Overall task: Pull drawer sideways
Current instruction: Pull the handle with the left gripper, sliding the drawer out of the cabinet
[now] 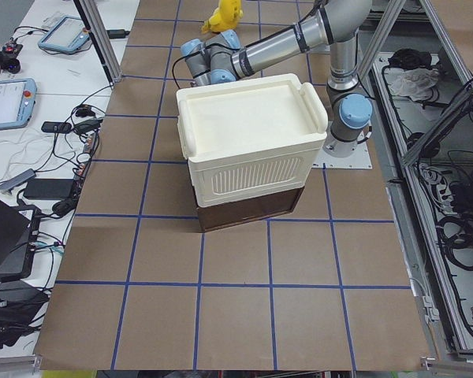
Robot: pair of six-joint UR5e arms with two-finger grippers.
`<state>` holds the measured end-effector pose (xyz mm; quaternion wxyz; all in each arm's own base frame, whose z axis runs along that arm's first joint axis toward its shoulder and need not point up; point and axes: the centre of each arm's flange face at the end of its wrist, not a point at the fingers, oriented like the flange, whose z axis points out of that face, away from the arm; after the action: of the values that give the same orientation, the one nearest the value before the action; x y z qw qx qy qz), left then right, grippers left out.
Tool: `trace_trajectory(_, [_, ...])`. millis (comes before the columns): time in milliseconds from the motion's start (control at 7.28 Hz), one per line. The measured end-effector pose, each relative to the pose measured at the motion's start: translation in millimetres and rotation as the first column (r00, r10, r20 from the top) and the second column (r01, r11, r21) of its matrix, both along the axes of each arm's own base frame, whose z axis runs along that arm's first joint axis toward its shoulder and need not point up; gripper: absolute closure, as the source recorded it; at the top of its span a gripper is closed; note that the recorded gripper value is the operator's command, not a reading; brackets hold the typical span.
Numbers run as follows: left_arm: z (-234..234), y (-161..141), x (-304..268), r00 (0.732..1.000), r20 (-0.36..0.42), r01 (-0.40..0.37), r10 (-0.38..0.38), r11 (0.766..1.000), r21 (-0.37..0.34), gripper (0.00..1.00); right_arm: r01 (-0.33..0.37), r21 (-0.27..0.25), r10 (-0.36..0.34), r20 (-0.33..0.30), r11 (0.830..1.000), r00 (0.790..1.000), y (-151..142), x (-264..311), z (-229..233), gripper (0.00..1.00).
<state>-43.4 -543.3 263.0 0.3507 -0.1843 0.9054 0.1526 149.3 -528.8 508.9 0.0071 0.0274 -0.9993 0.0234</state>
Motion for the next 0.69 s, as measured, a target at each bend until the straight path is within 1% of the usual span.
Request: trace_trajectory(687, [4,-2,-25,1.000,-0.017,0.024,-0.025,1.000,-0.020,1.00,0.000,0.000,0.000,-0.001,1.000,1.000,0,0,0,0.00])
